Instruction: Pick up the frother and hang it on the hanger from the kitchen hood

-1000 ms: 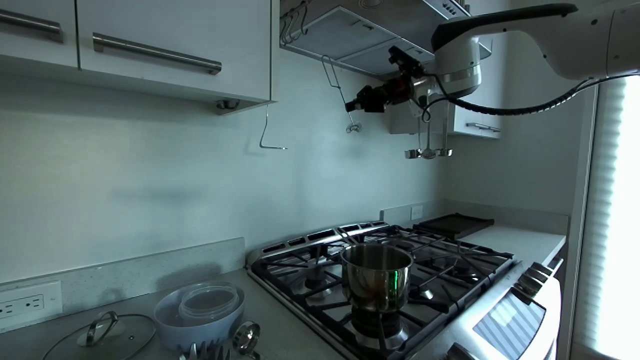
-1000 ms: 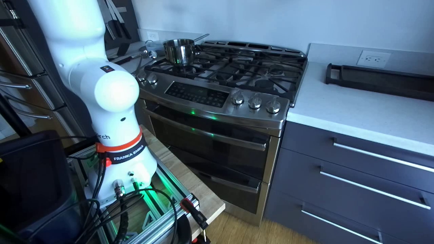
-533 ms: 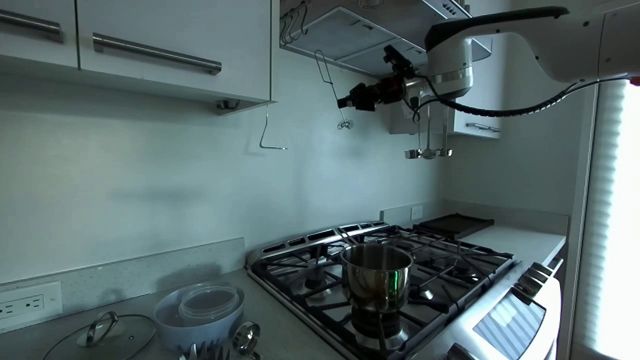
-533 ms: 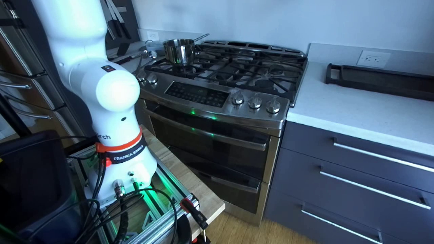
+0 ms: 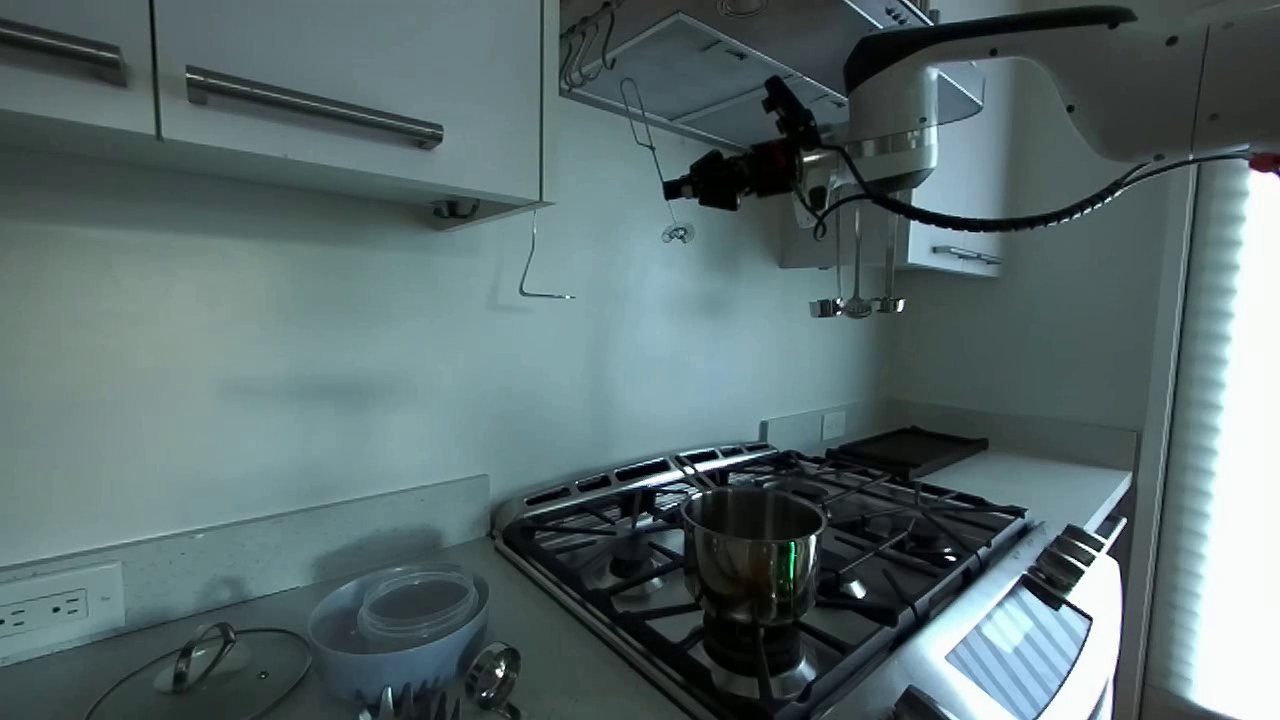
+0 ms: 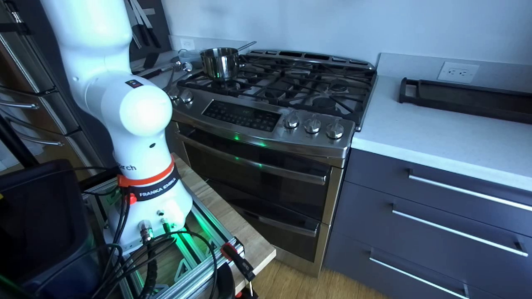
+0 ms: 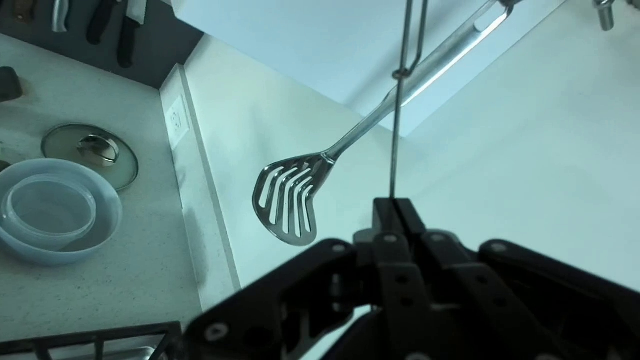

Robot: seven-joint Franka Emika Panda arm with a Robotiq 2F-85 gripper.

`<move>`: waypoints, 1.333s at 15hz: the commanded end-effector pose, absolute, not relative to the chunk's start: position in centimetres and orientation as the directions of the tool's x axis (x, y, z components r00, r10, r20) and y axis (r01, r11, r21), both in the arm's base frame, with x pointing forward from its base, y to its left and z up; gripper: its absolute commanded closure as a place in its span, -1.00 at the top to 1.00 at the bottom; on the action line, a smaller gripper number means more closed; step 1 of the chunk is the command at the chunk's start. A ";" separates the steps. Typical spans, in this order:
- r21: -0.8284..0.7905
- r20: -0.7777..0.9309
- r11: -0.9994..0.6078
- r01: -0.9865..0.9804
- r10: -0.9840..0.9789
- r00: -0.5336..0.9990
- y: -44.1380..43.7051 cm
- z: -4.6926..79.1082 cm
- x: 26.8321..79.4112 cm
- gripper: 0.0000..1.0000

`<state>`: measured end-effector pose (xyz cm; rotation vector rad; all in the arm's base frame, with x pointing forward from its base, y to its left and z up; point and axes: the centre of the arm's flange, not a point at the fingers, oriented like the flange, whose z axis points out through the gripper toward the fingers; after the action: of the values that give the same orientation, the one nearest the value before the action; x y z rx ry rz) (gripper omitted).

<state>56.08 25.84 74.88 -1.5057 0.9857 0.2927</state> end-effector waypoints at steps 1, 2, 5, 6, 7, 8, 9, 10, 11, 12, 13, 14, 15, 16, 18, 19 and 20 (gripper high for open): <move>-0.722 -0.670 0.136 -0.678 -0.380 0.638 26.5 75.4 56.1 -0.98; -0.728 -0.666 0.138 -0.671 -0.377 0.644 26.6 75.6 56.1 -0.98; -0.742 -0.655 0.149 -0.653 -0.366 0.661 26.7 76.0 56.1 -0.98; -0.747 -0.651 0.150 -0.648 -0.363 0.667 26.8 76.2 56.1 -0.98; -0.751 -0.648 0.149 -0.643 -0.358 0.672 26.9 76.3 56.1 -0.98; -0.754 -0.644 0.149 -0.639 -0.355 0.677 26.9 76.4 56.1 -0.98; -0.759 -0.640 0.148 -0.635 -0.355 0.682 26.9 76.4 56.1 -0.98; -0.761 -0.637 0.148 -0.631 -0.352 0.686 26.9 76.5 56.1 -0.98; -0.765 -0.633 0.146 -0.628 -0.353 0.689 27.0 76.5 56.1 -0.98; -0.768 -0.628 0.143 -0.624 -0.356 0.692 27.1 76.6 56.1 -0.98; -0.772 -0.622 0.140 -0.620 -0.364 0.693 27.2 76.6 56.2 -0.98; -0.775 -0.619 0.137 -0.617 -0.366 0.695 27.3 76.6 56.2 -0.98; -0.776 -0.617 0.136 -0.616 -0.364 0.698 27.4 76.6 56.2 -0.98; -0.779 -0.614 0.135 -0.613 -0.366 0.700 27.4 76.6 56.3 -0.98; -0.784 -0.607 0.134 -0.606 -0.369 0.704 27.6 76.7 56.4 -0.98; -0.786 -0.604 0.135 -0.603 -0.371 0.705 27.7 76.8 56.4 -0.98; -0.787 -0.603 0.136 -0.601 -0.374 0.705 27.7 76.8 56.5 -0.98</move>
<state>56.20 27.15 76.63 -1.4902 0.8595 0.2197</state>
